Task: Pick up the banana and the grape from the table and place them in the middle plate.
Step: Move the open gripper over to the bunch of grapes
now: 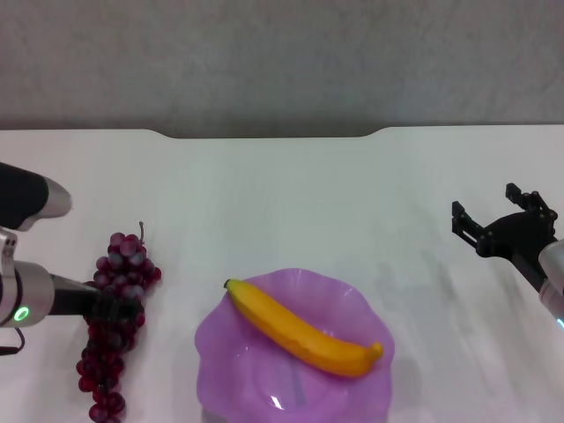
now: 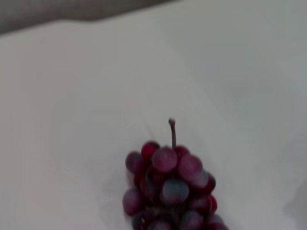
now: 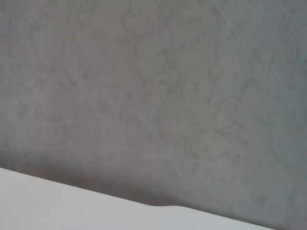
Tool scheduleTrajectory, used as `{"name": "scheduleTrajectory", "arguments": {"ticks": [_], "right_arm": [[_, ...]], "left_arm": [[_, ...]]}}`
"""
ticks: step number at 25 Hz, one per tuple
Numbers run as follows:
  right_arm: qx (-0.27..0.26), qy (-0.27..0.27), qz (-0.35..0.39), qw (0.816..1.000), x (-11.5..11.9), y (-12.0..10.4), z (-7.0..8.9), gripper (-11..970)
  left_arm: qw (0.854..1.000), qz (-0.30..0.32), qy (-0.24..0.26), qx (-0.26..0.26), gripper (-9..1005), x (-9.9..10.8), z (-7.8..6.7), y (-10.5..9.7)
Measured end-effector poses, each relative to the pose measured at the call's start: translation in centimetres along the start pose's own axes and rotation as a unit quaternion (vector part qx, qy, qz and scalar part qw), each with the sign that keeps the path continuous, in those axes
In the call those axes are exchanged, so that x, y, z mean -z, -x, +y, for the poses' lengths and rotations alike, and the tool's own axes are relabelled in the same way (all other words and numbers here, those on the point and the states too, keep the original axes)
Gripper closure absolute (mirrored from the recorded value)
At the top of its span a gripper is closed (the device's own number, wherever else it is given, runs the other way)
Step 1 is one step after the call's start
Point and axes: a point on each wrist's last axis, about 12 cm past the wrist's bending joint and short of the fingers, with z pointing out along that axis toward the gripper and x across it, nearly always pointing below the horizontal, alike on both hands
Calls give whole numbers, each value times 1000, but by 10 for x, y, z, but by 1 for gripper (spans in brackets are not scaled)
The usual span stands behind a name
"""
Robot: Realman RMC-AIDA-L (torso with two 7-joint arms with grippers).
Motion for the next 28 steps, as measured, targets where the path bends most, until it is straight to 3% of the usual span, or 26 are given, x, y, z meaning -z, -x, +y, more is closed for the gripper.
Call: {"name": "scheduleTrajectory", "arguments": {"ticks": [20,28], "right_arm": [[-1,-2,-2,1000,0,0,-1,75],[-1,-2,-3,1000,0,1,-1,75]], "left_arm": [[1000,-12,17,8,231,-30,1,-12],[1000,-17,20,14,231,-33,1,-12]]}}
